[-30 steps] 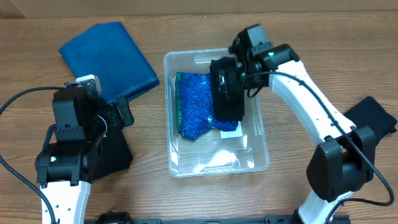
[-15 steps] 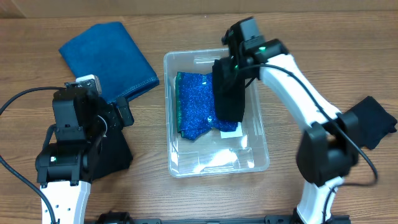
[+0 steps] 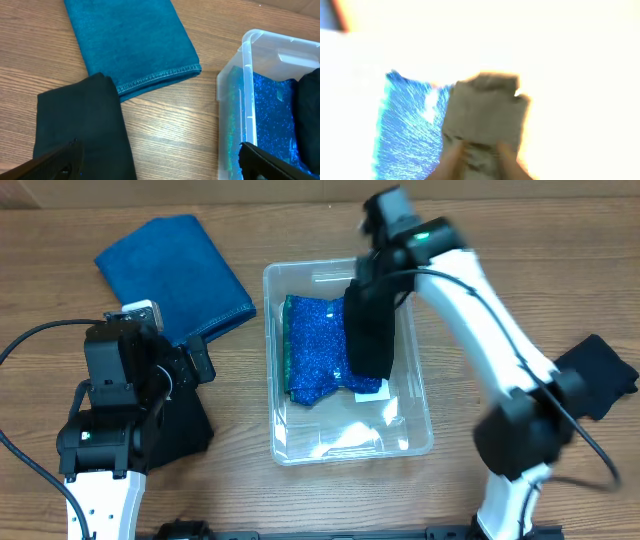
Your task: Pack container
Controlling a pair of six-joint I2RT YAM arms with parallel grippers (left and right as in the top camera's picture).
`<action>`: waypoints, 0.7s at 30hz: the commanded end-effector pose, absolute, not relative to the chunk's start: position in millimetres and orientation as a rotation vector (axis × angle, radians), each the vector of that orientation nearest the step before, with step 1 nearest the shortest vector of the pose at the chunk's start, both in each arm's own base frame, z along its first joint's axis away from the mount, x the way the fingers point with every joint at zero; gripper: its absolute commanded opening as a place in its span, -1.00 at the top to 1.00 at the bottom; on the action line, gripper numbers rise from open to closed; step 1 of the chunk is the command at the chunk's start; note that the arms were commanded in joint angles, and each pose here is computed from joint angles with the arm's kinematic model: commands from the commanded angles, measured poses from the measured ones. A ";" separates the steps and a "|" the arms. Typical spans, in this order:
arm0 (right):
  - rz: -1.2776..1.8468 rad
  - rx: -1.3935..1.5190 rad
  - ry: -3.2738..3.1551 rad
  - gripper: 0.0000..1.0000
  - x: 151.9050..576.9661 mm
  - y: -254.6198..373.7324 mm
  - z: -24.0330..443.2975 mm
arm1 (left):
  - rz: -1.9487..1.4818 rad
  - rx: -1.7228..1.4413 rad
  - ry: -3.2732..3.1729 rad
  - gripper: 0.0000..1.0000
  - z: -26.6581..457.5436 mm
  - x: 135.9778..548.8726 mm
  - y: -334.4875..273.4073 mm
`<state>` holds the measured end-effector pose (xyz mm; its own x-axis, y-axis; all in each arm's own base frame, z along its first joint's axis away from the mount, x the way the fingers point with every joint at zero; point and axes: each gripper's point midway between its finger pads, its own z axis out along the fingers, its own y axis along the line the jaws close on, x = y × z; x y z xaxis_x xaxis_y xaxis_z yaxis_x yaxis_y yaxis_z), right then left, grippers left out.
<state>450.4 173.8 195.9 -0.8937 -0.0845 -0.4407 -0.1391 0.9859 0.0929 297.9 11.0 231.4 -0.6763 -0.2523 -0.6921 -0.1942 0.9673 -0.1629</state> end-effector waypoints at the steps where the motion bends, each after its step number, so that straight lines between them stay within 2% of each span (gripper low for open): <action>1: 0.152 0.317 2.404 -0.22 446.2 61.6 314.6 | -0.073 -0.277 2.310 -1.00 242.1 300.7 11.6; 3: 0.130 0.563 2.394 -0.37 427.9 -10.2 319.9 | -0.072 -0.277 2.309 -1.00 242.2 300.8 11.8; 4: 0.124 0.644 2.403 -0.43 420.2 -35.3 316.3 | -0.073 -0.277 2.309 -1.00 242.2 300.8 11.6; 5: 0.128 0.833 2.424 -0.50 400.5 -87.6 302.2 | -0.072 -0.277 2.309 -1.00 242.3 300.9 11.7; 6: 0.121 0.971 2.421 -0.64 385.0 -121.9 290.4 | -0.073 -0.277 2.309 -1.00 242.2 300.9 11.6; 7: 0.102 1.155 2.398 -0.93 364.0 -160.9 273.9 | -0.072 -0.277 2.309 -1.00 242.3 300.9 11.7; 8: 0.092 1.264 2.383 -1.00 348.0 -185.8 260.1 | -0.072 -0.277 2.309 -1.00 242.4 300.9 11.7; 13: 0.124 1.682 2.286 -1.00 275.2 -263.0 165.9 | -0.072 -0.277 2.309 -1.00 242.2 300.8 11.8; 16: 0.270 1.589 2.303 -1.00 270.6 -265.5 123.3 | -0.073 -0.277 2.309 -1.00 242.3 300.9 11.6; 21: 0.203 1.503 2.339 -1.00 263.0 -267.6 70.7 | -0.073 -0.276 2.310 -1.00 242.1 300.8 11.6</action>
